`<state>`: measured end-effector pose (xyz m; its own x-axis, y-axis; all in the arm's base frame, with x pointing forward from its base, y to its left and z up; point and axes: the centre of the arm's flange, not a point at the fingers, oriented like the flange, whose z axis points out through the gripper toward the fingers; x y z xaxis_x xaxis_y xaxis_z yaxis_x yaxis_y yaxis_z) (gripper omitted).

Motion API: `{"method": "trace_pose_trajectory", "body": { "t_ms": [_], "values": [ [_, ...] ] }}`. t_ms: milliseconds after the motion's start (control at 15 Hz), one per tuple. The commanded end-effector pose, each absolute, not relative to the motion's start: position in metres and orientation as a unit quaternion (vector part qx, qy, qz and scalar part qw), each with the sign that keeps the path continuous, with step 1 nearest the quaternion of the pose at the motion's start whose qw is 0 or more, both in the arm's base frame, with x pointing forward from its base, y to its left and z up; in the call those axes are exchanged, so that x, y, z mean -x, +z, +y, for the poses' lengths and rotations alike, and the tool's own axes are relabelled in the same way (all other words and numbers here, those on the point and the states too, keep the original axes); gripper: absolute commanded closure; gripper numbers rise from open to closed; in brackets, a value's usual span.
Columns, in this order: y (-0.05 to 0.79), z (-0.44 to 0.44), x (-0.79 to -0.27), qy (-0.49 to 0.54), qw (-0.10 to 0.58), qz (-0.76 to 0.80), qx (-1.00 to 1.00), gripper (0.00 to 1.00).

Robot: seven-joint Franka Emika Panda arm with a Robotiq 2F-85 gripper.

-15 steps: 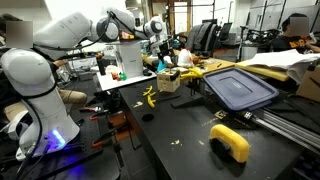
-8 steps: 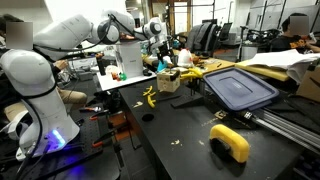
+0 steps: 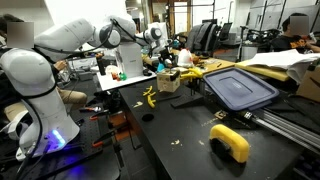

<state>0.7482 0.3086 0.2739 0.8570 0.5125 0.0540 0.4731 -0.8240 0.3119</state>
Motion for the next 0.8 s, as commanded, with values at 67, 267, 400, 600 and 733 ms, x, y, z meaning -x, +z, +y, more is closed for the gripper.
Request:
{"method": "trace_pose_trajectory", "body": {
  "t_ms": [67, 267, 400, 600, 733],
  "values": [
    [0.28, 0.314, -0.76, 0.097, 0.169, 0.262, -0.945, 0.57],
    [0.287, 0.314, -0.759, 0.107, 0.176, 0.255, -0.945, 0.8],
    [0.291, 0.314, -0.757, 0.11, 0.182, 0.25, -0.945, 0.95],
    [0.297, 0.312, -0.755, 0.114, 0.191, 0.237, -0.946, 0.96],
    [0.299, 0.312, -0.754, 0.116, 0.195, 0.23, -0.946, 0.96]
  ]
}}
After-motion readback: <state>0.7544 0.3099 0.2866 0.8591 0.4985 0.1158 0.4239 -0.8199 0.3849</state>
